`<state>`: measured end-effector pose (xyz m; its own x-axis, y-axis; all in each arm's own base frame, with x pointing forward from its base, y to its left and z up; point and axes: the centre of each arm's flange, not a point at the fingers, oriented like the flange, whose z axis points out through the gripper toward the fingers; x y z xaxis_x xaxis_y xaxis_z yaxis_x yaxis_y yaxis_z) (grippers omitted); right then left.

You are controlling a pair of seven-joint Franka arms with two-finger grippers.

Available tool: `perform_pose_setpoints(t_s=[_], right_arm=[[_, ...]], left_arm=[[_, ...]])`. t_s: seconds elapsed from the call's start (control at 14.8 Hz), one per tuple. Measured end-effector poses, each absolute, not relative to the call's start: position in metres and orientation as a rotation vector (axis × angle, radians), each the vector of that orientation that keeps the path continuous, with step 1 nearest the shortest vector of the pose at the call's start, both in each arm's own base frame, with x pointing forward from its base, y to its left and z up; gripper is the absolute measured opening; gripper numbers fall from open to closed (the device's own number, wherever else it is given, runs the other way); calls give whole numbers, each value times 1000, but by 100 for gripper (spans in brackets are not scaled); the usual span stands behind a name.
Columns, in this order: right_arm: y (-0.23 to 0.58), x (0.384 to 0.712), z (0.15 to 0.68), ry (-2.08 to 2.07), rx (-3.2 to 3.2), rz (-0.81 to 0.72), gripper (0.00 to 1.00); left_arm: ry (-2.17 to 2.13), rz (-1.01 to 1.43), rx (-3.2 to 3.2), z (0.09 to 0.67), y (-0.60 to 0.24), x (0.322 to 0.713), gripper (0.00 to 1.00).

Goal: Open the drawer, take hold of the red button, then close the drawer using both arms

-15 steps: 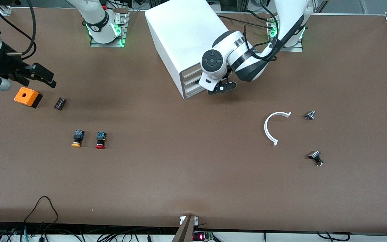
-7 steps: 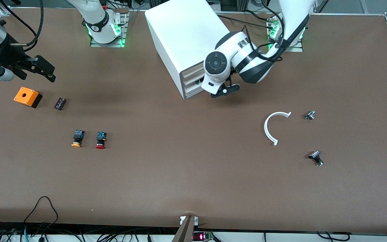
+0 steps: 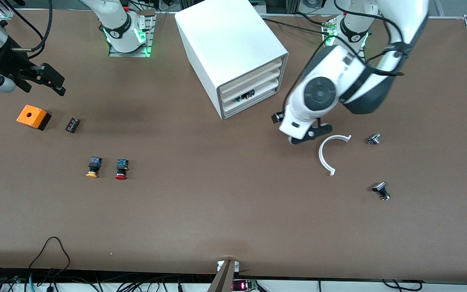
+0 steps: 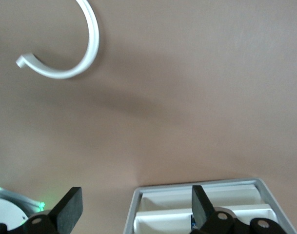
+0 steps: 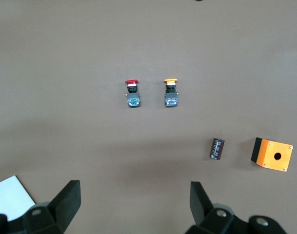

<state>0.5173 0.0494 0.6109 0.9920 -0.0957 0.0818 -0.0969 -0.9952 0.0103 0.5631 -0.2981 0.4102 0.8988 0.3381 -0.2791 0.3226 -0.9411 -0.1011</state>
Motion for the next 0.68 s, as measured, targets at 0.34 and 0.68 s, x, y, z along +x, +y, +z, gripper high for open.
perform_pose_setpoints(t_s=[0.34, 0.68], right_arm=[[51, 517, 611, -132, 3121, 129, 100], [51, 517, 610, -91, 3122, 119, 100]], left_arm=[[-235, 308, -3116, 464, -212, 602, 99], [81, 153, -3092, 515, -91, 620, 99]])
